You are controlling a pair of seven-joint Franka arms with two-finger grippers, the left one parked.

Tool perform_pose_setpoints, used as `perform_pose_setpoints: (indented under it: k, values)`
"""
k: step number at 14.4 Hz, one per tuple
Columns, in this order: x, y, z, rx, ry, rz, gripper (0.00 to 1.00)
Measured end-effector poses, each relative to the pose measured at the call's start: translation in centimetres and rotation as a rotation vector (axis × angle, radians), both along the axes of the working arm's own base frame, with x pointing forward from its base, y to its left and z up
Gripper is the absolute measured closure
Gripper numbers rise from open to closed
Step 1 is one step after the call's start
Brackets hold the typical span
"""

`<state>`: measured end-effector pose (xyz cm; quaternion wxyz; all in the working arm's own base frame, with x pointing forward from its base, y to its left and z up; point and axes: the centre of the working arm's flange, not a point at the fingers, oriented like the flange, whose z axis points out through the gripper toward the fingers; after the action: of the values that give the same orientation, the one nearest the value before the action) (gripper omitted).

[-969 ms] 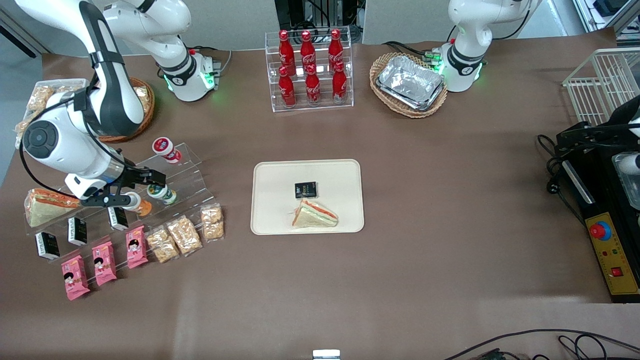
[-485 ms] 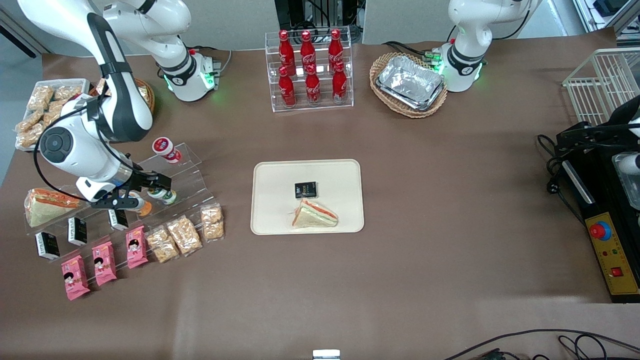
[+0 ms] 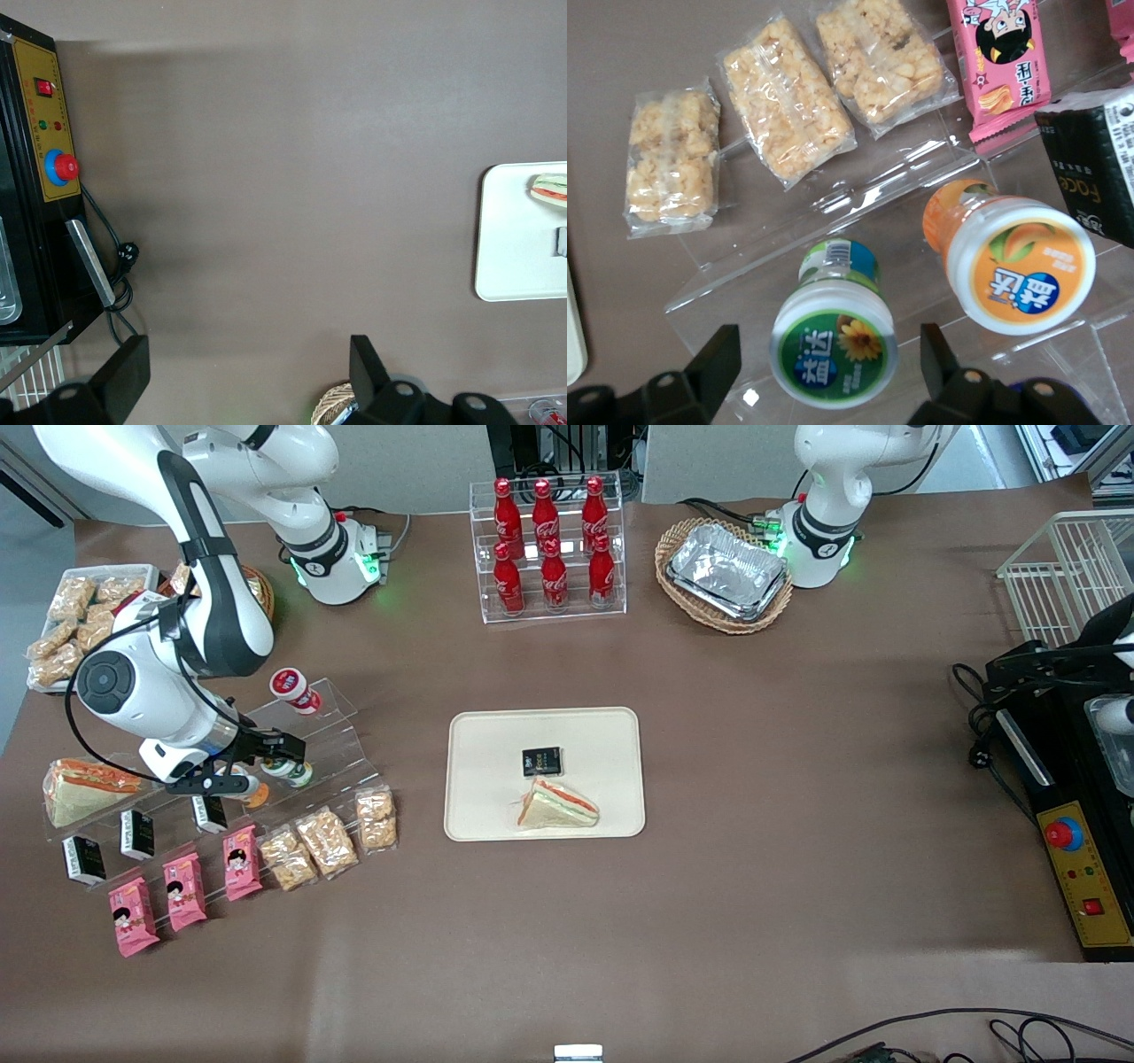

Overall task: Place green gum on tray
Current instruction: 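Lower the right gripper and close it on the green-labelled tub, then lift the green-labelled tub off the rack with the right gripper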

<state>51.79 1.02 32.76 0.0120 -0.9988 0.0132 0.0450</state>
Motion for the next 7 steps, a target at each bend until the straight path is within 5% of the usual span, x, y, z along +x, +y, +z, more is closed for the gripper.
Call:
perform_pose_setpoints:
  k: [7]
  values:
    - [0.18, 1.16, -0.68, -0.001, -0.004, 0.022, 0.15]
